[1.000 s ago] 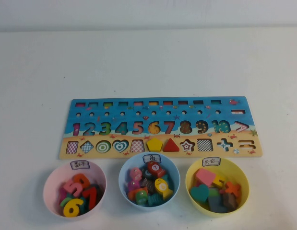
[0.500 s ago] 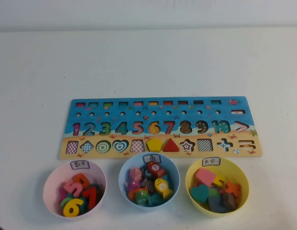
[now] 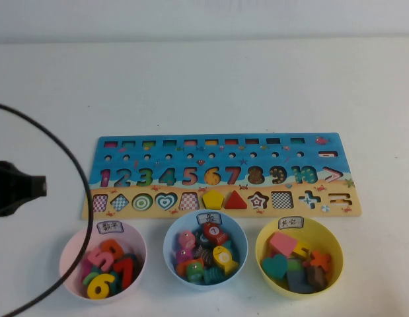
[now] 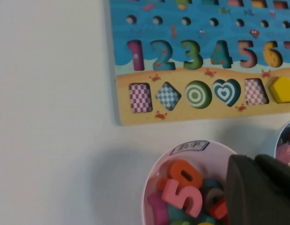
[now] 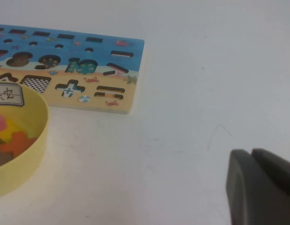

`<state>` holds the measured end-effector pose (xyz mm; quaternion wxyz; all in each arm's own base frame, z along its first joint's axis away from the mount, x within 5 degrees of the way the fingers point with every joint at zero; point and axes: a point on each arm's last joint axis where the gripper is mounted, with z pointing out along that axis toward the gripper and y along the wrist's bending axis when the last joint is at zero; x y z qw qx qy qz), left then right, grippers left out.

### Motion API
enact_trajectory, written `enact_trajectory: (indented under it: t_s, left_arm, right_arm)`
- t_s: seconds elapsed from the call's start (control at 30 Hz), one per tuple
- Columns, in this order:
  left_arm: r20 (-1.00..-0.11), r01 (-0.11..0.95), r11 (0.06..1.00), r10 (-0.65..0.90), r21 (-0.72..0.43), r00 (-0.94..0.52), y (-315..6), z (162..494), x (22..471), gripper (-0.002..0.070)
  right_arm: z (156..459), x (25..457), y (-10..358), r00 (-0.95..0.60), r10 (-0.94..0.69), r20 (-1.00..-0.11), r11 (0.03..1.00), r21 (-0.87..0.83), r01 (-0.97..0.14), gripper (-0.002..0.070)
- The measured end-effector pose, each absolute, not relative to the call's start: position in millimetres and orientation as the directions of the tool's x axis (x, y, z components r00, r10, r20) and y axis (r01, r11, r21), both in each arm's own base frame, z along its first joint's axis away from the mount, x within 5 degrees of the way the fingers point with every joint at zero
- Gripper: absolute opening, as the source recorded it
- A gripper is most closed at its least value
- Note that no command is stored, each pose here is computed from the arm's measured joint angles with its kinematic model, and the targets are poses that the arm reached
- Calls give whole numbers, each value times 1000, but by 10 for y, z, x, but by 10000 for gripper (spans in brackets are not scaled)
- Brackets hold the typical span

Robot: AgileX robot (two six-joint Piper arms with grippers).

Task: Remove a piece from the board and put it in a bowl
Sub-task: Pick up the "Pentagon"

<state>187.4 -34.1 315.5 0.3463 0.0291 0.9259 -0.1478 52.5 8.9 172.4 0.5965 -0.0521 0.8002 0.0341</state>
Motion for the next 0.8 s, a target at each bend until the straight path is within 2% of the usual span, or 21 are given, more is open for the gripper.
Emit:
enact_trajectory:
  t_s: [0.2,0.37,0.5,0.63,0.8]
  left_arm:
    - [-584,273,929,80,-251,-808,-597,3114,2410,-3]
    - [-555,385,887,191,-257,-810,-1033,3077,2783,-3]
    - [-498,463,847,292,-262,-817,-1375,2999,3060,-3]
    - [-447,478,834,329,-276,-832,-1643,2972,3308,-3]
    - [-396,516,835,416,-189,-818,-1974,2838,3508,-3]
  right_arm:
    - [1724,525,89,-283,-43,-958,992,-8,-124,-17]
    - [1724,525,89,-283,-43,-958,992,-8,-124,-17]
    - [1724,525,89,-283,-43,-958,992,-8,-124,-17]
    - [1724,525,89,-283,-43,-958,992,-8,-124,-17]
    - [1724,525,89,-283,-43,-958,992,-8,-124,-17]
